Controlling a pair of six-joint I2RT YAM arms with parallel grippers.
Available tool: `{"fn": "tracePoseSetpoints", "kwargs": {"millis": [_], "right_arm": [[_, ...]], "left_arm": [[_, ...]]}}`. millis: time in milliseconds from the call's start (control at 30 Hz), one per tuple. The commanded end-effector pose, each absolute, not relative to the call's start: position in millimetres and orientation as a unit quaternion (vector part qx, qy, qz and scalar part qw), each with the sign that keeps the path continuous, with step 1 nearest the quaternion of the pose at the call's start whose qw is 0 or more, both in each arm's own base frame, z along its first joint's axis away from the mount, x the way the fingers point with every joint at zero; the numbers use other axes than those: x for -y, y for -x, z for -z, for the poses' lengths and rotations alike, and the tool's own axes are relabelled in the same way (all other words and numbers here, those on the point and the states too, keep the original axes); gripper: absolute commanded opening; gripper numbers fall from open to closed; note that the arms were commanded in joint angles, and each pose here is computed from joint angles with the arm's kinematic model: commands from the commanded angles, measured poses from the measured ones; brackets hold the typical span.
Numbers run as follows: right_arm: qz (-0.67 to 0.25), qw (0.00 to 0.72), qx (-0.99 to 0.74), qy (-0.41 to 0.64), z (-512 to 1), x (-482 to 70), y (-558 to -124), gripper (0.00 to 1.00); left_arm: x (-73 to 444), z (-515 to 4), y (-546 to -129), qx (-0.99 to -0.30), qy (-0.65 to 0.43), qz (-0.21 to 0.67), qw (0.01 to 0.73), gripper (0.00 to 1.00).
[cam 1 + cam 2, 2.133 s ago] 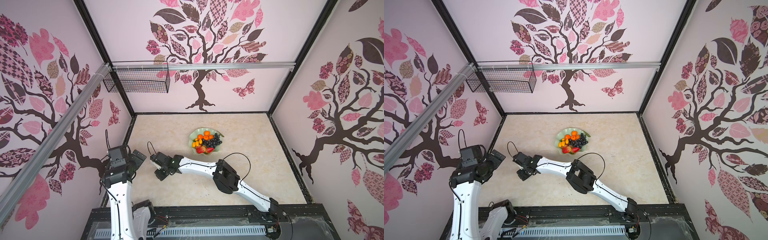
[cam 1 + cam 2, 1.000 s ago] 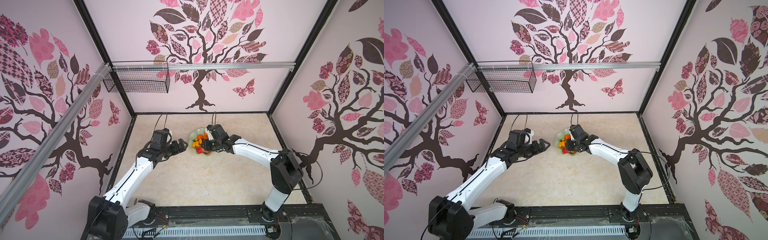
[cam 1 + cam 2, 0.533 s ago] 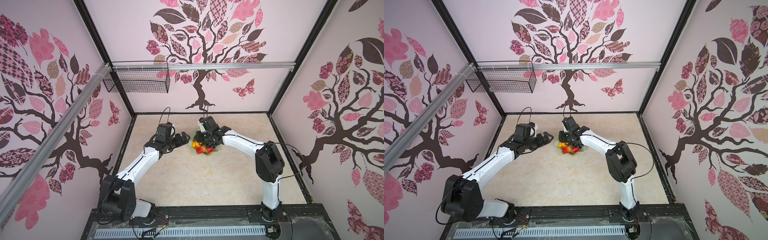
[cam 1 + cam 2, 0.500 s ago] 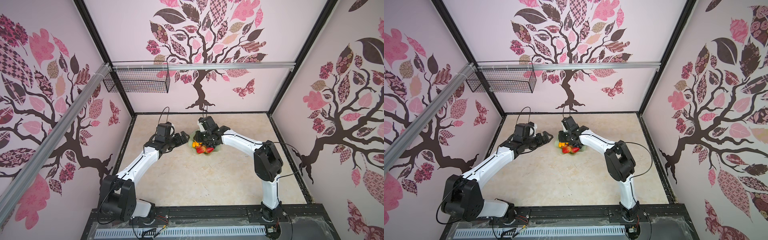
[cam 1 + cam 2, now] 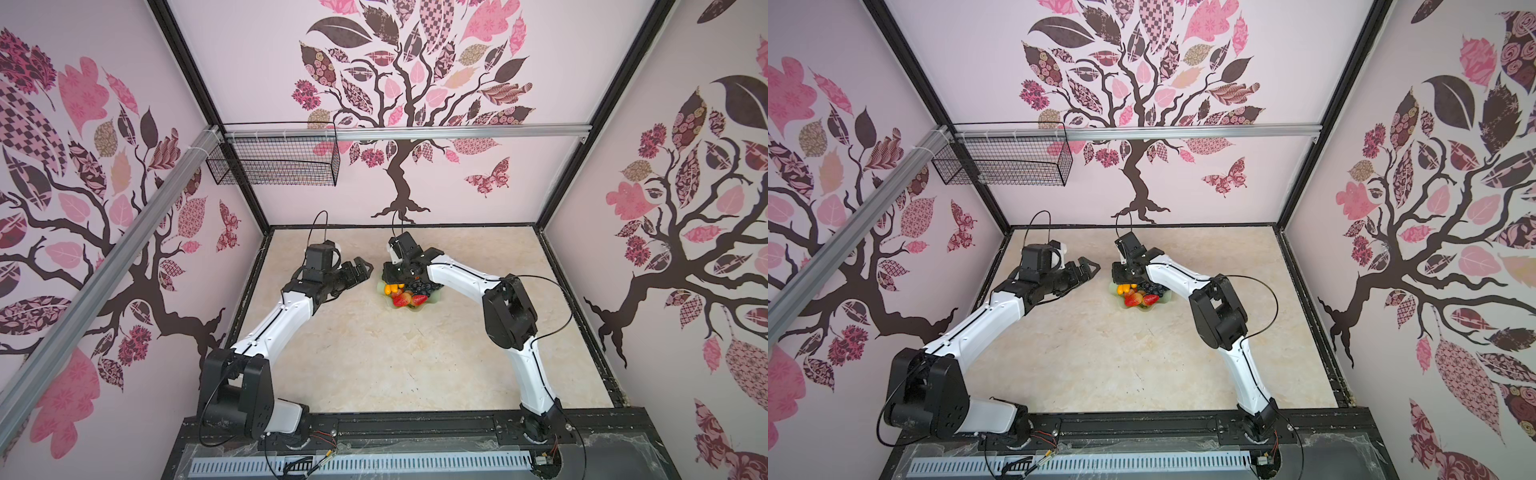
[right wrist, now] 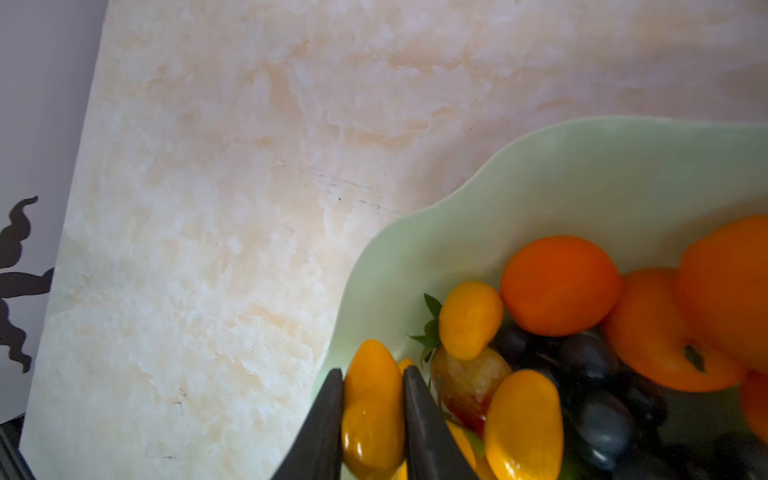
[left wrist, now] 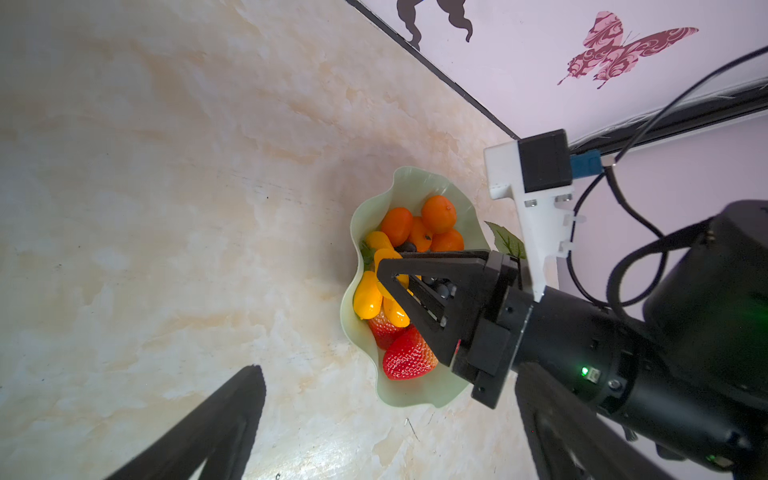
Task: Place and organize the fake fruits in the fruit bowl
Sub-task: 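Lower the kumquat into the bowl and open the right gripper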
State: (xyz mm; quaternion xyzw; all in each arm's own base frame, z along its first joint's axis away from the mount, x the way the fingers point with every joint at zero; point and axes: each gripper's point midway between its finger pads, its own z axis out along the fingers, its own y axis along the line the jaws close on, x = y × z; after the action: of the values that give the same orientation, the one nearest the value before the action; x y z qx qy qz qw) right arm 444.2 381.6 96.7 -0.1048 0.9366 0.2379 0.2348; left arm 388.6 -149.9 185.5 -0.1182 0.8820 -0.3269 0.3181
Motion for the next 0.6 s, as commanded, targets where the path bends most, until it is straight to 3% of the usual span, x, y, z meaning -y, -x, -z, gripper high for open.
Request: {"fn": "tracePoseSetpoints", "kwargs": {"millis": [0, 267, 567], "right_arm": [[-0.218, 0.223, -0.943, 0.113, -82, -381, -447, 0.28], [-0.216, 0.226, -0.943, 0.115, -86, -381, -448, 0.35], [-0.211, 0.263, -0.933, 0.123, -132, -377, -454, 0.39]], "left_arm": [[151, -185, -392, -0.879, 0.116, 0.333, 0.32, 0.98], [149, -184, -390, -0.881, 0.113, 0.331, 0.319, 0.98], [145, -194, -381, -0.884, 0.105, 0.32, 0.323, 0.98]]}}
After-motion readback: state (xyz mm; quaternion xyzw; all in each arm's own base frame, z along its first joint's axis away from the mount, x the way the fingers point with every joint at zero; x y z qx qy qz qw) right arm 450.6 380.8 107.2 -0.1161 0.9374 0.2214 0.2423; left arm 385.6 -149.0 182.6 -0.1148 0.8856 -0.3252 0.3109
